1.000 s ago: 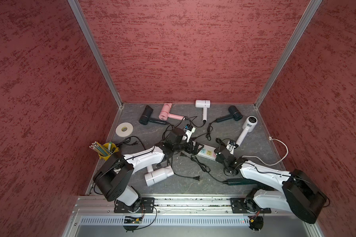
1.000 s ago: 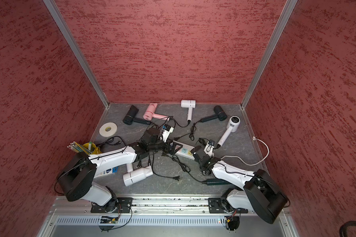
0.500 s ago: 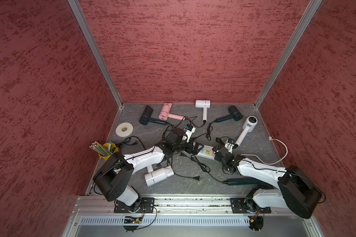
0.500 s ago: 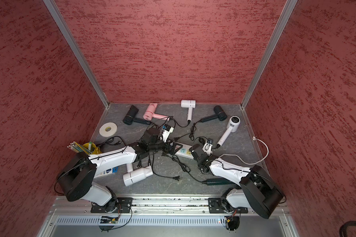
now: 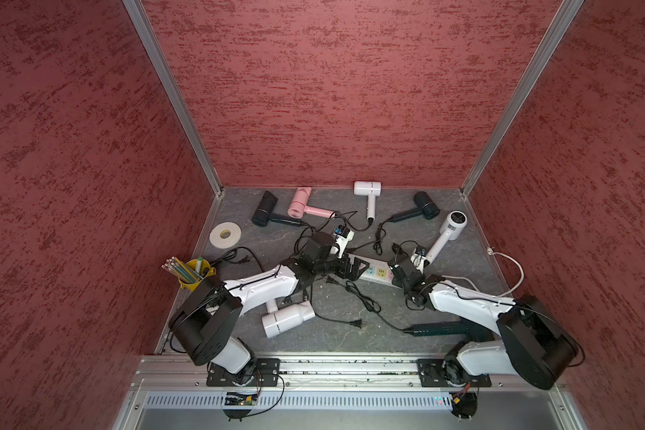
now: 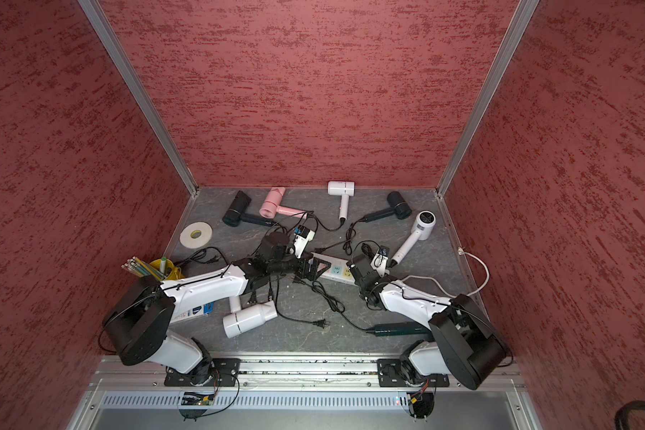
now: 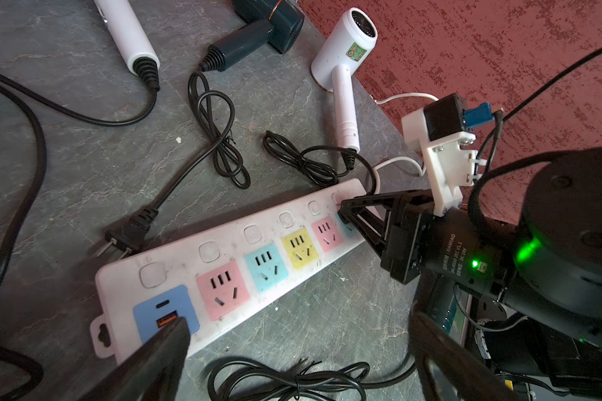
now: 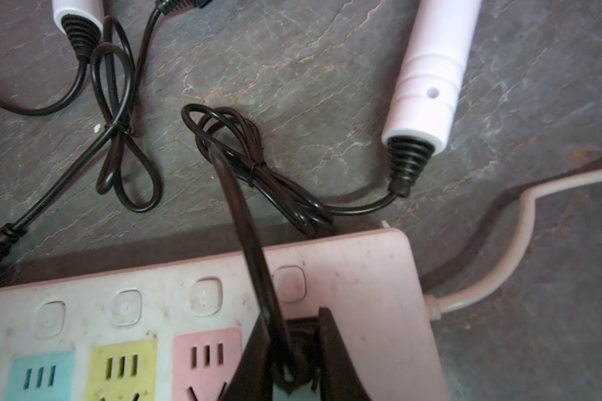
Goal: Charge the blow dryers
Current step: Insert the plug into the socket.
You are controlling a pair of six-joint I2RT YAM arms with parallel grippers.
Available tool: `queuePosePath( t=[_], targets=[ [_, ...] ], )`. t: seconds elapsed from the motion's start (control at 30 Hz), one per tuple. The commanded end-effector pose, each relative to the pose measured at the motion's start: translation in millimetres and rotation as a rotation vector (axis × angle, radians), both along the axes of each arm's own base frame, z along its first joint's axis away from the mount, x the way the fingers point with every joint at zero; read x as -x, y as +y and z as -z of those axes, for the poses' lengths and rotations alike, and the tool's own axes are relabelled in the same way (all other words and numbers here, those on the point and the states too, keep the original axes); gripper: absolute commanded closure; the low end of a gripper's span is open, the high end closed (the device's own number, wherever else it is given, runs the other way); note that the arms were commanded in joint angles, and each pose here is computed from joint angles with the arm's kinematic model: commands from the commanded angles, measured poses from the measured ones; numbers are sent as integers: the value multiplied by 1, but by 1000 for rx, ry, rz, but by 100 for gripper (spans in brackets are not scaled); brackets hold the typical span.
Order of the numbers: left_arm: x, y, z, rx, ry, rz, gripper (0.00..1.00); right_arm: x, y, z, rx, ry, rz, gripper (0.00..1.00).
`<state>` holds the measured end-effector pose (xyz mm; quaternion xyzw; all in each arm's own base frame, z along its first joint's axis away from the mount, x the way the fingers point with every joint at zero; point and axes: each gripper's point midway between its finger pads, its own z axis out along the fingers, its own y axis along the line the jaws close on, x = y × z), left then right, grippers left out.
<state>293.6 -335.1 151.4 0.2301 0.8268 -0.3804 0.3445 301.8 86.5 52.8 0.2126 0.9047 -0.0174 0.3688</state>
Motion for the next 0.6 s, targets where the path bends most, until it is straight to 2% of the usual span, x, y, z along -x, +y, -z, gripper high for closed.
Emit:
queuePosePath(
  t=[0.0,0.17,0.27,0.47,0.5,0.57],
  targets=[
    [-3,-4,-12,8,-38,8,0,-6,-6,4,22,25,-10,84],
    [-3,-4,-12,9,-39,8,0,-12,3,4,1,28,-51,78],
    [-3,-4,-11,8,-39,6,0,-11,7,-6,-24,15,-79,67],
    [-4,0,-15,9,-58,-14,0,-1,11,-26,-50,22,-129,31],
    [-4,2,-17,11,-65,-20,0,1,11,-29,-56,21,-134,20],
    [-5,5,-20,11,-80,-35,0,6,11,-37,-70,19,-144,5]
  ],
)
